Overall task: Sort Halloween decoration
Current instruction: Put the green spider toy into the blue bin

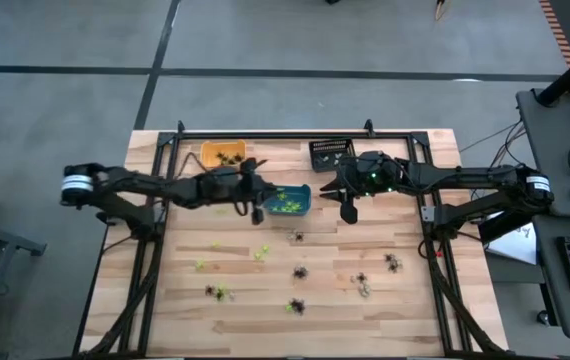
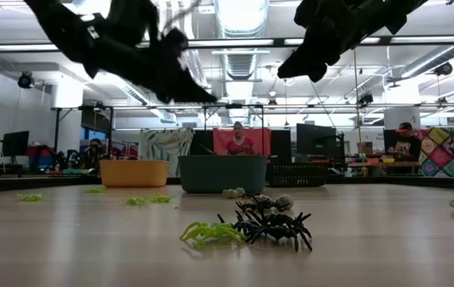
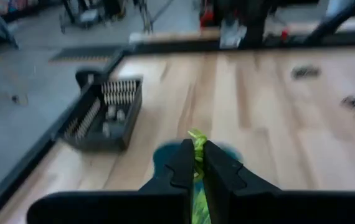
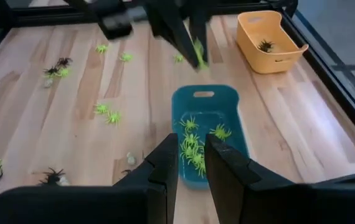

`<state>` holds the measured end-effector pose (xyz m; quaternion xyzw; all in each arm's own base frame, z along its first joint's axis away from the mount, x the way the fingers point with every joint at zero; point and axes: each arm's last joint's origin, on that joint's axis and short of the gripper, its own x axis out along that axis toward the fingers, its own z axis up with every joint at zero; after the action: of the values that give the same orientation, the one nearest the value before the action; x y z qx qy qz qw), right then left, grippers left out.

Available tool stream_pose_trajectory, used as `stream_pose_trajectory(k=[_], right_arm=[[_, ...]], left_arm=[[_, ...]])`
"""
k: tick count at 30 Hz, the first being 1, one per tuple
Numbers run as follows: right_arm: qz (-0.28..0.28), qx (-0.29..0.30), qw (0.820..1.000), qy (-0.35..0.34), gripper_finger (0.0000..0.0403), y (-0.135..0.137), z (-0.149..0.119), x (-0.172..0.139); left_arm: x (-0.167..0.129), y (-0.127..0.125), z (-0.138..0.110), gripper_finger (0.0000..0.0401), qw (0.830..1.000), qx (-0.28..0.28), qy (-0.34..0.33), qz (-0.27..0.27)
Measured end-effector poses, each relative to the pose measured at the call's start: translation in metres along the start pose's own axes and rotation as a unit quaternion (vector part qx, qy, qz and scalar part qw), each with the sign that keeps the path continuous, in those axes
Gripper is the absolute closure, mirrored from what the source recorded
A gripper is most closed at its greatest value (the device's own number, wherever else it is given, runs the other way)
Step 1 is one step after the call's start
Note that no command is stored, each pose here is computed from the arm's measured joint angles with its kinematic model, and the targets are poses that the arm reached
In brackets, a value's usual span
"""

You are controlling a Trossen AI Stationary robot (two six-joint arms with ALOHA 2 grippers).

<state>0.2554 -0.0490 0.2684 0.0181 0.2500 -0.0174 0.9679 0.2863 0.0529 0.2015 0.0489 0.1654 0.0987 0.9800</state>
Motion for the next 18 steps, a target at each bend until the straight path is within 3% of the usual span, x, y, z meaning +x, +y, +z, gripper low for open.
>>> stream_pose_trajectory(k=[8,18], right_arm=[[-0.002,-0.009,1.000,-0.002,0.0335,-0.001,0.000,0.000],[-0.002,0.006,1.000,-0.006,0.0335,-0.001,0.001,0.002]], left_arm=[[0.031,0.008,-0.030,0.0397,0.998,-0.005,0.069,0.011],[0.037,0.010,-0.033,0.0348,0.997,-0.007,0.076,0.013]])
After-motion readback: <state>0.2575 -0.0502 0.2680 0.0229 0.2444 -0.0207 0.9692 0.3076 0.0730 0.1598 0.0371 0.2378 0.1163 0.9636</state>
